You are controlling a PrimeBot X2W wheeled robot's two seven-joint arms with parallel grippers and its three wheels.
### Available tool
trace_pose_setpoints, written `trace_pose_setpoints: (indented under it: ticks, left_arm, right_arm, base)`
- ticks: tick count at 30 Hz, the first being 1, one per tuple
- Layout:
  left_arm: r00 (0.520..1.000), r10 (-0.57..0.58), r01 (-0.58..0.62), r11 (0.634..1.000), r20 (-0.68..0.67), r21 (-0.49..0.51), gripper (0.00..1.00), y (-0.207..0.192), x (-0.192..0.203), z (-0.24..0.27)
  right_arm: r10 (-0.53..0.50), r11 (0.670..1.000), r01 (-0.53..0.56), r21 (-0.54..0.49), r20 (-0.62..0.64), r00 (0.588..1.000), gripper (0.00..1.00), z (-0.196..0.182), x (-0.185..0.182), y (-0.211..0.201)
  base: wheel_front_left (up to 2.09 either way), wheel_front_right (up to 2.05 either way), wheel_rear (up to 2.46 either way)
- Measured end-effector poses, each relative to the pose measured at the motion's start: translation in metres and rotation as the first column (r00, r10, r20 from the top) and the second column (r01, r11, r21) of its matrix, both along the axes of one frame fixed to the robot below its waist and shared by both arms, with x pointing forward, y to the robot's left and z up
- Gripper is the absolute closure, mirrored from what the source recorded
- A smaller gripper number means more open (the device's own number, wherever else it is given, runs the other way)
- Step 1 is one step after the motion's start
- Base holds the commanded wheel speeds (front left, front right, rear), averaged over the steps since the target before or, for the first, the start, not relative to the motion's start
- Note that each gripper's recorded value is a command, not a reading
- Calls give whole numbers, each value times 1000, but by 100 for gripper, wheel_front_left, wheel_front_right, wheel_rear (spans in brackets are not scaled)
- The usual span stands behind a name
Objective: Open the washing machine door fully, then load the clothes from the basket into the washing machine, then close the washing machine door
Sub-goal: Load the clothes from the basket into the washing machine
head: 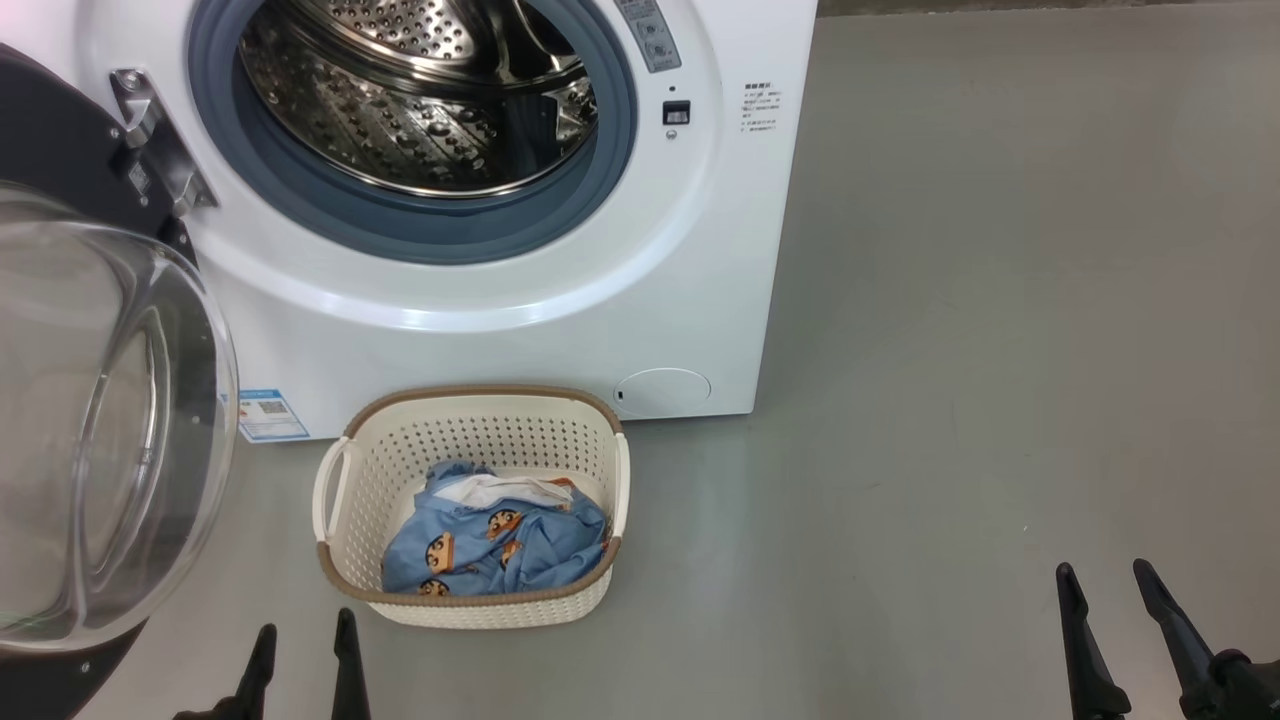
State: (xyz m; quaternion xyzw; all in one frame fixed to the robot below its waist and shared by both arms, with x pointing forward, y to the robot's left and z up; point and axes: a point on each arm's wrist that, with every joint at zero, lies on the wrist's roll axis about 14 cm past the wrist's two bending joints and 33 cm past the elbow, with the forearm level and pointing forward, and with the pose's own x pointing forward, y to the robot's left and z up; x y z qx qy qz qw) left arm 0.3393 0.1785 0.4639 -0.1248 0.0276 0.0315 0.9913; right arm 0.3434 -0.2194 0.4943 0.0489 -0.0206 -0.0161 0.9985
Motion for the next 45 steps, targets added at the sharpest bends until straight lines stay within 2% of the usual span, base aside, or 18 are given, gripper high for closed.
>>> trace_pose_setpoints:
  ticks: [19,45]
  left_arm:
    - [1000,23,-23,1000,-19,8,0,4,2,-5]
    - [1000,-11,12,1000,-20,23,0,-7,10,-5]
  right_arm:
    - [0,1000,1,10,-15,1000,0,-5,3,0]
    - [-8,1000,9,23,-47,999,0,-15,3,-2]
  base:
    - [128,-132,4]
    - [5,-5,0]
